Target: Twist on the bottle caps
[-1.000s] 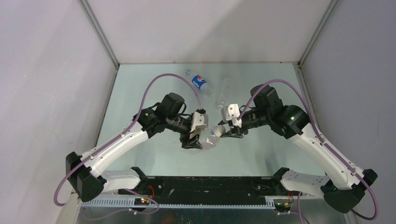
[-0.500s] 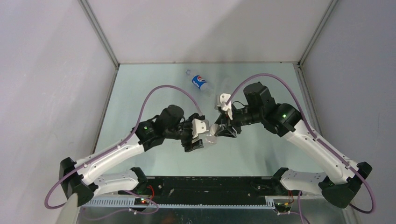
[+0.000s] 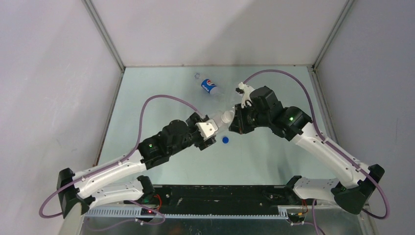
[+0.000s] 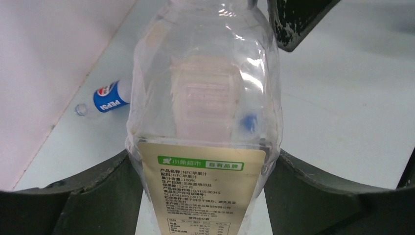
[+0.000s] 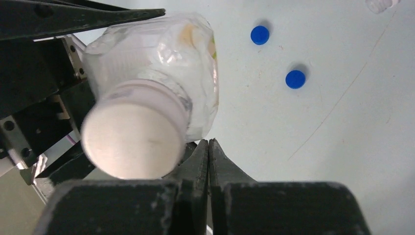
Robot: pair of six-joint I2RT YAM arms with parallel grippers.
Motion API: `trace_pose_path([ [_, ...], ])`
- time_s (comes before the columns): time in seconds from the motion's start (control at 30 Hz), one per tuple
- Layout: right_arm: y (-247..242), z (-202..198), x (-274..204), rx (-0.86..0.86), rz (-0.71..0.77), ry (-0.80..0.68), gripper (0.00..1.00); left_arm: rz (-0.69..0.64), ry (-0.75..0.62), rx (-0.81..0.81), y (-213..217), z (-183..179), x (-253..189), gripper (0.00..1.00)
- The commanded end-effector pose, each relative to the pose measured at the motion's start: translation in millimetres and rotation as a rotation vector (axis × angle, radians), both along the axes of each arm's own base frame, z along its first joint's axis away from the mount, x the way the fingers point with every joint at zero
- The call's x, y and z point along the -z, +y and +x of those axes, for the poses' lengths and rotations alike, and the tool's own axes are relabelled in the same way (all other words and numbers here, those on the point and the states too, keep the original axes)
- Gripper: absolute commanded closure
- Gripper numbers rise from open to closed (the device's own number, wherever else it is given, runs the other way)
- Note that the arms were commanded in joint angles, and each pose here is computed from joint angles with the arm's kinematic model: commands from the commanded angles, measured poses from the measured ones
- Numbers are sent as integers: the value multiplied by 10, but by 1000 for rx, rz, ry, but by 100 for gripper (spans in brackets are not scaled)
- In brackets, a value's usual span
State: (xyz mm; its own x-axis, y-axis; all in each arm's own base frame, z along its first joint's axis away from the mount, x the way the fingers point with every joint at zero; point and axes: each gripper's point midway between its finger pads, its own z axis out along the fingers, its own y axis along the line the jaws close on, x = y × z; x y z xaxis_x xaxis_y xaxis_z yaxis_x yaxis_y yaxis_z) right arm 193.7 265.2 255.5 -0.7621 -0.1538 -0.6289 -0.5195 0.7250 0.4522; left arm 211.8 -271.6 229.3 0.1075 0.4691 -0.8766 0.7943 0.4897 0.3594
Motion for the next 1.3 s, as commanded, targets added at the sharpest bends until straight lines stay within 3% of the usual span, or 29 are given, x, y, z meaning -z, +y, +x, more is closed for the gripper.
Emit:
trace_pose_path([
  [0.0,79,5,-327,-17,112,-80,90,-127,-38,-53,-10,43,-299,100],
  [0.1,-47,-104,-446,-128,85,-206,73,-89,33,-32,59,5,-148,100],
  [0.2,-156,-198,-489,-289,24,-362,56,-85,126,93,39,-124,-59,100],
  [0.43,-220,-411,-666,-610,-4,-676,39,42,268,444,-43,-633,60,100],
  [0.7,-111,-554,-704,-822,35,-813,39,76,321,567,-120,-778,18,100],
  [1.27,-37,-710,-473,-925,79,-674,41,63,294,566,-170,-723,-39,100],
])
